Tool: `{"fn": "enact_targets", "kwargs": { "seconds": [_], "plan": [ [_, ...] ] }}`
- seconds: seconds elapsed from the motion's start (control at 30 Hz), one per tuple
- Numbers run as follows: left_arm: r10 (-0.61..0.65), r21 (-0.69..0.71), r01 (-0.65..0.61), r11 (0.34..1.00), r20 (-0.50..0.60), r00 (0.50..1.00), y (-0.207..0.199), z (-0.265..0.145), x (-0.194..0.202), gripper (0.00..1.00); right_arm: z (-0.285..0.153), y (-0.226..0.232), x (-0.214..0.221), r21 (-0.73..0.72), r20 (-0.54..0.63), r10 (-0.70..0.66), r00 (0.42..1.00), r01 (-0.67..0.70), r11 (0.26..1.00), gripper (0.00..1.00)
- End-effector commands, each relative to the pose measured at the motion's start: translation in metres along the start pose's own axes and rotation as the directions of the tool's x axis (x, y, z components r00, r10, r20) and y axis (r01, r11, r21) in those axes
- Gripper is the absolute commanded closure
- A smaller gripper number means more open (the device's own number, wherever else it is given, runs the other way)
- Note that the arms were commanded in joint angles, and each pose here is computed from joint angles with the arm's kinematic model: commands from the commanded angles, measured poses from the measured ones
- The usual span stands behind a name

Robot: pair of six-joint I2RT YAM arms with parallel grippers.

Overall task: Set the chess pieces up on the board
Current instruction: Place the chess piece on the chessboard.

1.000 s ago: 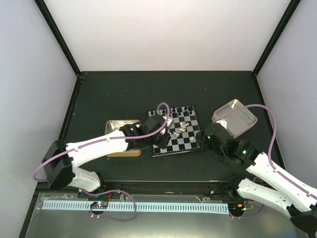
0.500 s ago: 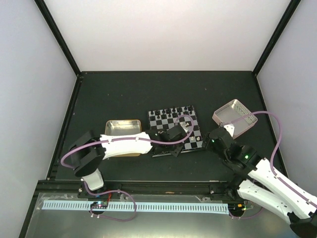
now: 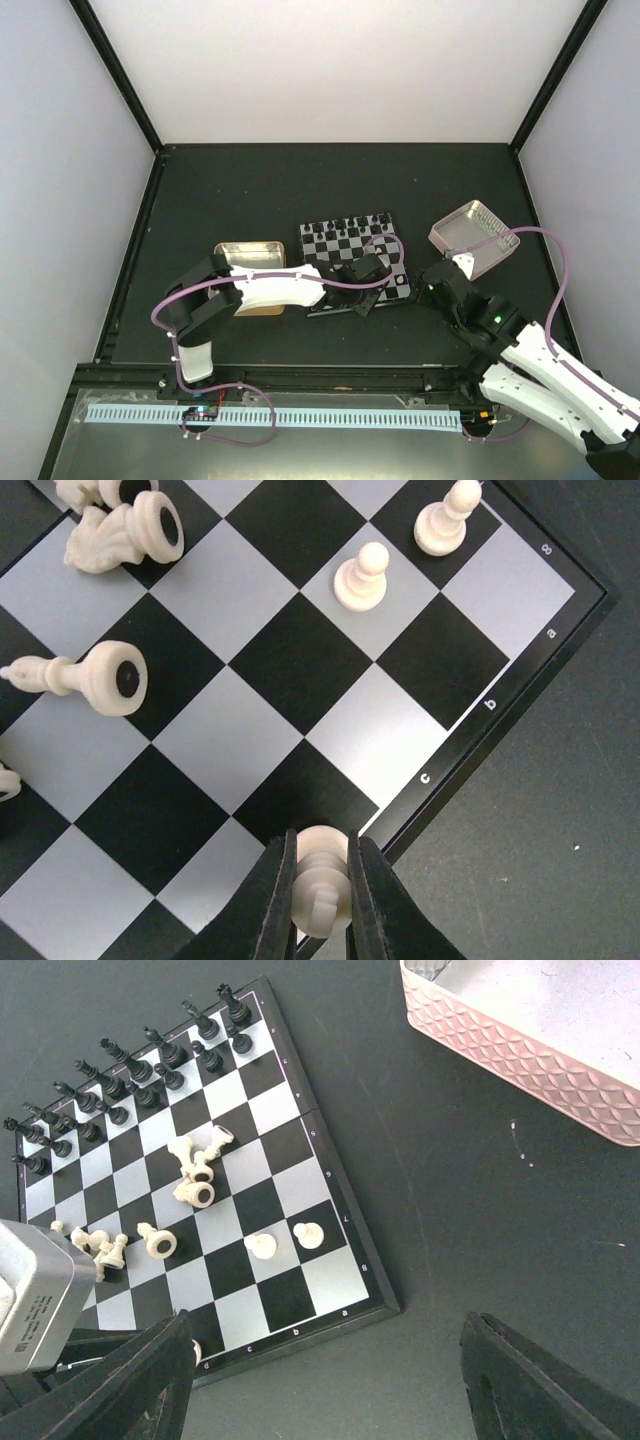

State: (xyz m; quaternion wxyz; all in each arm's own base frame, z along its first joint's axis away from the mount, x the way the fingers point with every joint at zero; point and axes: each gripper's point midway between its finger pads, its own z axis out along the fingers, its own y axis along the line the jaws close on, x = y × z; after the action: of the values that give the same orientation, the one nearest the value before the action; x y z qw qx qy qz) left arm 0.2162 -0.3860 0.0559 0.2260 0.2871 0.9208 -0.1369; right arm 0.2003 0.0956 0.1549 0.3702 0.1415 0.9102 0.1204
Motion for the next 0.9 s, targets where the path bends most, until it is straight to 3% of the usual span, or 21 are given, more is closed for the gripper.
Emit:
{"fn": "enact_targets", "kwargs": {
  "seconds": [0.0, 0.53, 0.73, 0.87],
  "plan": [
    [-0.007, 0.019, 0.006, 1.0, 0.041, 0.999, -0.01, -0.002, -0.02, 0.98, 0.001, -0.002, -0.008, 0.013, 0.046, 0.004, 0.999, -0.005, 1.0, 0.26],
    [-0.004, -0.02, 0.005, 1.0, 0.042, 0.999, 0.0, 0.008, -0.017, 0.93, 0.004, -0.001, -0.006, 0.011, 0.039, -0.002, 0.999, 0.002, 1.0, 0.27],
    [-0.008, -0.024, 0.009, 1.0, 0.042, 0.999, 0.002, 0.008, -0.017, 0.81, 0.004, 0.002, -0.006, 0.002, 0.036, 0.0, 0.999, 0.0, 1.0, 0.27],
    [-0.01, -0.015, 0.011, 1.0, 0.048, 0.999, 0.0, 0.006, -0.02, 0.78, 0.002, 0.003, -0.007, -0.007, 0.039, 0.003, 0.999, -0.003, 1.0, 0.27]
  ]
}}
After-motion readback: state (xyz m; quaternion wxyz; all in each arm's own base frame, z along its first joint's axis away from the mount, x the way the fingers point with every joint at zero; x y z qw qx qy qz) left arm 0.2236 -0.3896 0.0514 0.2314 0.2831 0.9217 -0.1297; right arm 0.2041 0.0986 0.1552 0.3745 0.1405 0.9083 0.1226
